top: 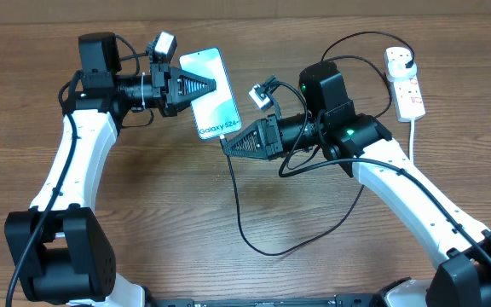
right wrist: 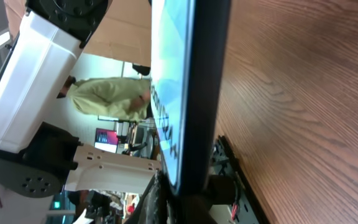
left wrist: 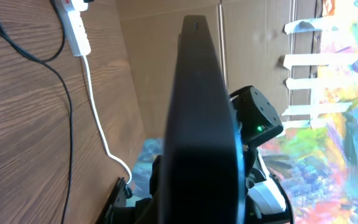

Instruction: Plug charger to phone and switch on socket

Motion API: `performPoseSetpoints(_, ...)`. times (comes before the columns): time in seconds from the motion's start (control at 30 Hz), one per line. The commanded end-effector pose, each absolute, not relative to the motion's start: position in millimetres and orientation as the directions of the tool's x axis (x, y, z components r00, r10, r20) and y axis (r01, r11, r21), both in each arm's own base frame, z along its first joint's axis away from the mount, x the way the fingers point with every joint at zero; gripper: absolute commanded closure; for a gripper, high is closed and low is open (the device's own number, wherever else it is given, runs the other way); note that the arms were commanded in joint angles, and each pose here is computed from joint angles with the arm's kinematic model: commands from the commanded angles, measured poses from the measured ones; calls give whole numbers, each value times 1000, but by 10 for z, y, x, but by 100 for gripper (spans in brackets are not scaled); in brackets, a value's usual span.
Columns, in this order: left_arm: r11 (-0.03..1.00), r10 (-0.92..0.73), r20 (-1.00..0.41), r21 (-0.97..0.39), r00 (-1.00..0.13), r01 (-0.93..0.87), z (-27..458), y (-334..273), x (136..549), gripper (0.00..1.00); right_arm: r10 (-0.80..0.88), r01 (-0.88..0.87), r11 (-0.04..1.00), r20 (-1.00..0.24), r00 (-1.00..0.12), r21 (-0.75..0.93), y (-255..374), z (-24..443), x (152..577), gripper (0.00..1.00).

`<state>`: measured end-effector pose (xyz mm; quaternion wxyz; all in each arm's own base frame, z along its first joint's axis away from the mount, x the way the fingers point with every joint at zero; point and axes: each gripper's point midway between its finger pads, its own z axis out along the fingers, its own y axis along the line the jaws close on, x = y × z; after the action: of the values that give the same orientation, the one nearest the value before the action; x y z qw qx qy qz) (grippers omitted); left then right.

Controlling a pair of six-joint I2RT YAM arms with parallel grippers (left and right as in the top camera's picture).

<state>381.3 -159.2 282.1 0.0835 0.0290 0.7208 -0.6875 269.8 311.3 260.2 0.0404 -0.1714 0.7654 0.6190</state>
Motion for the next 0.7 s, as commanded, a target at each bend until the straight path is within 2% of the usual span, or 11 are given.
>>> performPoseSetpoints(0.0, -3, -17, -184, -983, -983, 184, 2962, -1631, 3711, 96, -189, -332, 182, -298, -936, 926, 3118, 2702, 2747, 96)
performPoseSetpoints(0.67, -3, -16, -192, -981, -981, 192, 2962, -1635, 3709, 96, -176, -357, 164, -329, -928, 920, 3138, 2767, 2790, 96)
